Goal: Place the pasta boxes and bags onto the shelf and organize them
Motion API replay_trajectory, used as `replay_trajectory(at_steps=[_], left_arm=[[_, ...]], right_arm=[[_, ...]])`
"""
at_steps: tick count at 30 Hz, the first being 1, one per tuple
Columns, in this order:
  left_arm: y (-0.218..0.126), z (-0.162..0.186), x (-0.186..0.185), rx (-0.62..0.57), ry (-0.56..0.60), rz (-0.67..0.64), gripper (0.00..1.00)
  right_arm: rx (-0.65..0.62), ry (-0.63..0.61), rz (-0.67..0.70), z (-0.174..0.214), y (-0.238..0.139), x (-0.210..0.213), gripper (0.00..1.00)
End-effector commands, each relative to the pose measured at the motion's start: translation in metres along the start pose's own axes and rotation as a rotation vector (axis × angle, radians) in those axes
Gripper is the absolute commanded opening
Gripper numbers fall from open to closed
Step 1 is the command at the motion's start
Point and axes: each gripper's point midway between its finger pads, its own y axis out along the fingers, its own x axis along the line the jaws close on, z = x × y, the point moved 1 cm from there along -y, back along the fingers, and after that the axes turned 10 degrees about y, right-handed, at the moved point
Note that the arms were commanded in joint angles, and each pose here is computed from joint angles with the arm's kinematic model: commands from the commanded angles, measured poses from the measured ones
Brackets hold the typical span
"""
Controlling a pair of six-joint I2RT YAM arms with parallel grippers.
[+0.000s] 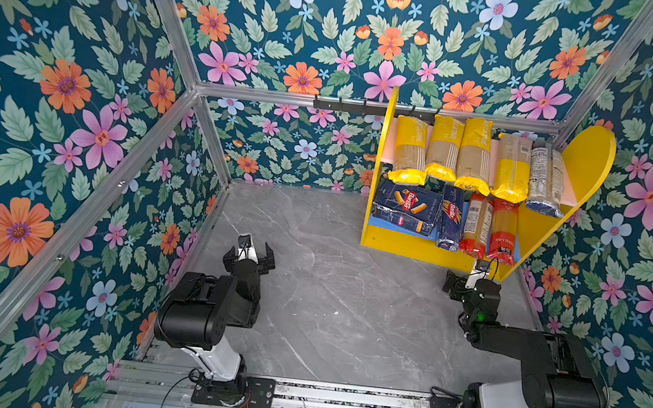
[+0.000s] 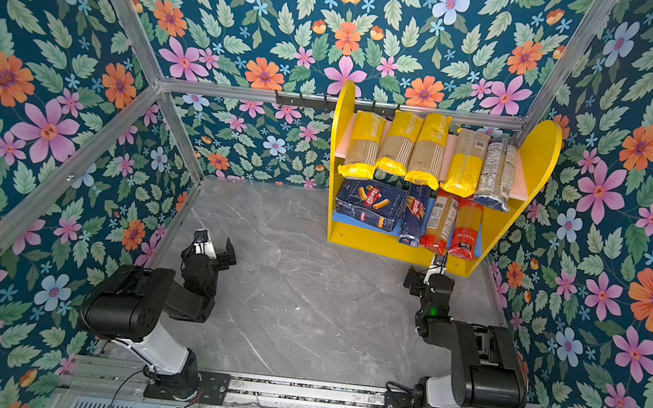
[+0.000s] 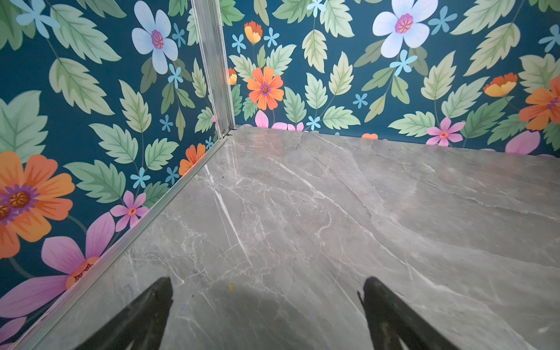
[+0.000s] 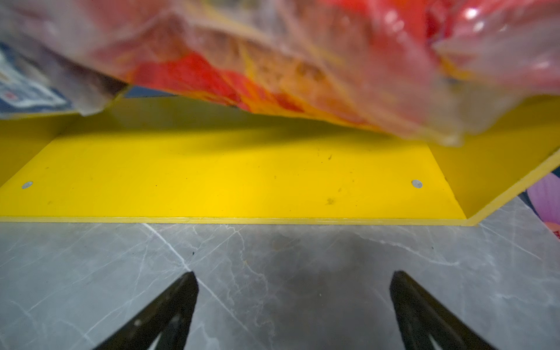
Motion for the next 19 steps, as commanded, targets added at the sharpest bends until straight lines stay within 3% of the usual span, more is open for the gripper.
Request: replay_trajectory(at_steps=[1,19], left_arm=[[0.0003,-0.0051,0.0017,-0.019,0.001,-0.009,1.00],[0.0006,-0.0050,0.0016,-0.018,0.002,-0.009,1.00]], right_arm=[[-0.037,0.000,-0.017,-0.0093,0.0000,0.0040,0.99],[-0.036,0.002,-0.017,-0.0092,0.0000,0.0039,0.99]])
